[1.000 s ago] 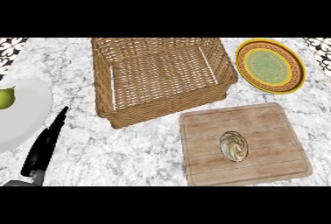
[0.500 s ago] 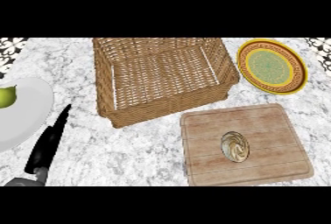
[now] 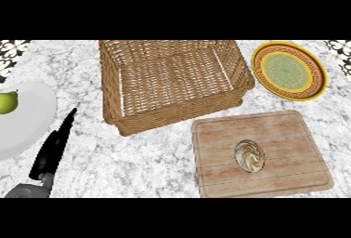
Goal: Pick the cupcake from the cutting board and place it in the basket
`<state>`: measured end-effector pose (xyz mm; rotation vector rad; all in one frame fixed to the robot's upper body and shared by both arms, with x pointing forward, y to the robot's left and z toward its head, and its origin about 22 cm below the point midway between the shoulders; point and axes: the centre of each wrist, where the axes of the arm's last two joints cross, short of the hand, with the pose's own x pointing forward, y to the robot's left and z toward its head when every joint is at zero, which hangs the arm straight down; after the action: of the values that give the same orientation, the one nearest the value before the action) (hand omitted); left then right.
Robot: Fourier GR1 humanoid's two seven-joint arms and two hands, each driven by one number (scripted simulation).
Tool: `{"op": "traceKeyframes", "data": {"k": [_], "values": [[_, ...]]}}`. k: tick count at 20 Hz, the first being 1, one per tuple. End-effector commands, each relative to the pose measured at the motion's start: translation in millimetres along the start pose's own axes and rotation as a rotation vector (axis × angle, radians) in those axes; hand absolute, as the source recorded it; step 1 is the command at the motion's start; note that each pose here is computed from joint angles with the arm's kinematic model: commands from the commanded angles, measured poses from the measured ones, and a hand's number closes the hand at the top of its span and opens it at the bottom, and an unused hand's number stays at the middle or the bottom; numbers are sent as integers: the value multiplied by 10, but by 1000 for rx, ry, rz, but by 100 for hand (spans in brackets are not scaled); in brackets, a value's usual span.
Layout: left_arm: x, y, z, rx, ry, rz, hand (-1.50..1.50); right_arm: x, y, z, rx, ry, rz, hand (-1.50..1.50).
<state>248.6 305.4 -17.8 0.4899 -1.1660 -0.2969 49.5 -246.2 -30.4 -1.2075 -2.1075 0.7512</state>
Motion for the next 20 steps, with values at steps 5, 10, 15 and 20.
{"op": "traceKeyframes", "data": {"k": [5,10,15,20], "values": [[7,0,24,-11,27,-14,0,-13,7,-121,16,-41,27,-150],[-109,-57,10,-14,10,1,0,141,334,-53,36,-43,31,-150],[-39,-105,108,3,9,-15,0,-134,566,-73,67,-11,56,-150],[10,113,59,-19,20,-20,0,-173,678,-242,67,5,58,-150]]}}
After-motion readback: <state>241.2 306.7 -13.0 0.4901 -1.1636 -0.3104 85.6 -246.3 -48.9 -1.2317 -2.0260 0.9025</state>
